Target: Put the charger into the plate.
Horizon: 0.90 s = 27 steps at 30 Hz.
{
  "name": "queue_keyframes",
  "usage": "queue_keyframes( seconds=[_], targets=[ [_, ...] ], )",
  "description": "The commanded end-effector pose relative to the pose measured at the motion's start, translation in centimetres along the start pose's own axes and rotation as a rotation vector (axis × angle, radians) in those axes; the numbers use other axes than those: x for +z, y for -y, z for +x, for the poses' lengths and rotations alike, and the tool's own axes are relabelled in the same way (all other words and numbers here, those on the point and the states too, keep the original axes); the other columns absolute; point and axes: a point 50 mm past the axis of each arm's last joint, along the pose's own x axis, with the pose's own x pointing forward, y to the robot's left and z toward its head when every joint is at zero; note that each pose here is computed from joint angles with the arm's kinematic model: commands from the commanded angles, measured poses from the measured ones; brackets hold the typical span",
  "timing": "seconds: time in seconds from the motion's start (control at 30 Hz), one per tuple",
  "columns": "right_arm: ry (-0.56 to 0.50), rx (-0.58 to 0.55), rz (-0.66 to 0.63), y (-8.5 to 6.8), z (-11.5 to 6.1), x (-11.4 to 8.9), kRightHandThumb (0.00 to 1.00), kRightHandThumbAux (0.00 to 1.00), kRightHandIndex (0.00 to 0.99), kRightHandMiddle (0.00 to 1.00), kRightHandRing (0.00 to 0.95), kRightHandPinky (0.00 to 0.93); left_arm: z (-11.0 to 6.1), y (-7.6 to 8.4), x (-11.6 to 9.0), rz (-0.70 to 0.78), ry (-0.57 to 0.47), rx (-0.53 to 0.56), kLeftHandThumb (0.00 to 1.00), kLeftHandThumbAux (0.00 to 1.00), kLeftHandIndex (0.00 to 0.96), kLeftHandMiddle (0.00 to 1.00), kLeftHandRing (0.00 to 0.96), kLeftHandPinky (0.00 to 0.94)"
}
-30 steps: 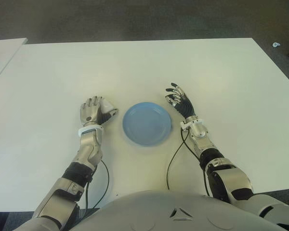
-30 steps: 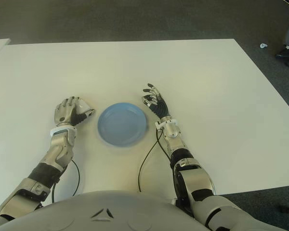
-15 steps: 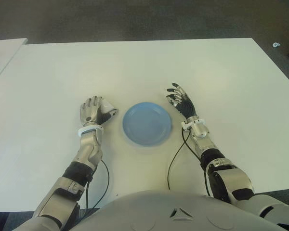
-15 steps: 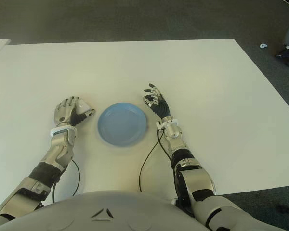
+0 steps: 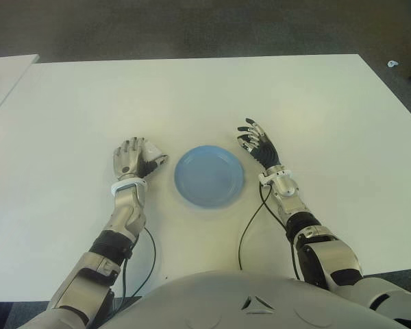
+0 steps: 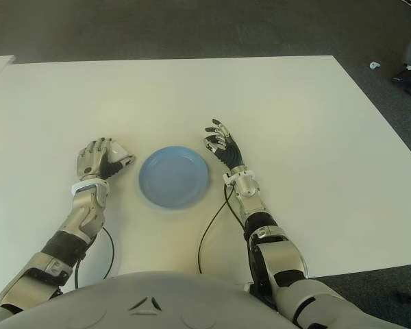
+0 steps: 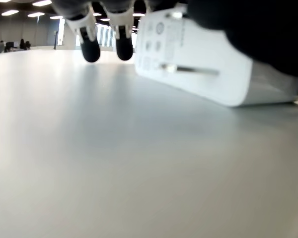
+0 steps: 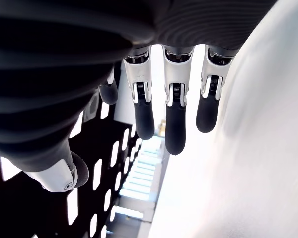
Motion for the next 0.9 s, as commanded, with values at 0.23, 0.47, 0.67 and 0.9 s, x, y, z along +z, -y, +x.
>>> queue_keyframes(
  seconds=[0.23, 0.47, 0.67, 0.9],
  targets=[
    [-0.239, 0.000, 0.040, -1.0, -4.2, -4.5, 0.105, 0.616, 0.000, 0.235, 0.318, 0.320, -0.5, 1.3, -1.0, -0.048, -0.030, 0.086, 0.347, 0.370, 0.276, 0.502, 0.485, 0.523],
    [-0.242, -0.008, 0.051, -1.0, -4.2, -4.6, 0.115, 0.603, 0.000, 0.224, 0.322, 0.348, -0.5, 1.1, -1.0, -0.076, 0.024, 0.160, 0.502, 0.558, 0.606, 0.763, 0.753, 0.741],
    [-0.240, -0.013, 0.059, -1.0, -4.1, -4.5, 0.121, 0.596, 0.000, 0.222, 0.325, 0.353, -0.6, 0.9, -1.0, -0.107, 0.077, 0.168, 0.544, 0.640, 0.705, 0.813, 0.815, 0.751],
    [-0.241, -0.014, 0.061, -1.1, -4.1, -4.5, 0.122, 0.582, 0.000, 0.217, 0.324, 0.350, -0.8, 0.2, -0.8, -0.212, 0.183, 0.200, 0.549, 0.670, 0.749, 0.842, 0.839, 0.767]
  ],
)
